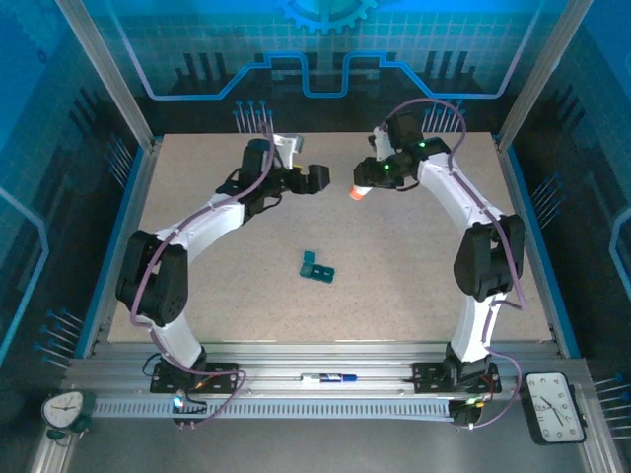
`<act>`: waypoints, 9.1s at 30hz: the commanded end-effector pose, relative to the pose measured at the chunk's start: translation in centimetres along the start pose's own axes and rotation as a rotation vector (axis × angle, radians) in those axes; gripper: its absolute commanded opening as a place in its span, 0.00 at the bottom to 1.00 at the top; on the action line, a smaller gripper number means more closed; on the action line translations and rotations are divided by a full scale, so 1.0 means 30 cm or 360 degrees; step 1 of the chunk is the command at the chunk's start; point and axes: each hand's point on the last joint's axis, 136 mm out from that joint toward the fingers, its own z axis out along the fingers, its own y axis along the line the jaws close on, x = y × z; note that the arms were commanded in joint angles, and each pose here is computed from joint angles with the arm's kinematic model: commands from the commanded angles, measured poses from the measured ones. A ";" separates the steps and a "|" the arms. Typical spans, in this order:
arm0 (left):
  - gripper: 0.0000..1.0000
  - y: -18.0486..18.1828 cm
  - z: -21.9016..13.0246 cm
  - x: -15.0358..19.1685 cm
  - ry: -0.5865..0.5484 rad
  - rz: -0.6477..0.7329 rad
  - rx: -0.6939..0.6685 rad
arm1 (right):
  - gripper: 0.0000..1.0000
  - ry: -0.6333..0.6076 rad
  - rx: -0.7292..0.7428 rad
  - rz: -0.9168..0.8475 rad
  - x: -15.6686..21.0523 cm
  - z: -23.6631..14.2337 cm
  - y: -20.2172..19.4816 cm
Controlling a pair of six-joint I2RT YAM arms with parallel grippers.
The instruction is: Sort the pills into containers
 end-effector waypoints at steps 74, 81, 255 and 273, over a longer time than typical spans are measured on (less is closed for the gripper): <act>0.65 -0.183 -0.034 0.203 -0.0051 0.0733 0.0326 | 0.36 0.0360 -0.0794 -0.0180 0.194 -0.040 0.376; 0.56 -0.185 -0.030 0.207 -0.0021 0.0722 0.0337 | 0.35 0.0346 -0.0793 -0.0169 0.187 -0.041 0.374; 0.00 -0.177 -0.047 0.124 0.0010 0.0550 0.0277 | 0.43 -0.0232 -0.1014 0.0319 0.056 -0.030 0.326; 0.00 -0.186 -0.051 0.117 -0.0006 0.0544 0.0289 | 0.71 -0.0482 -0.1119 0.0139 0.009 -0.192 0.267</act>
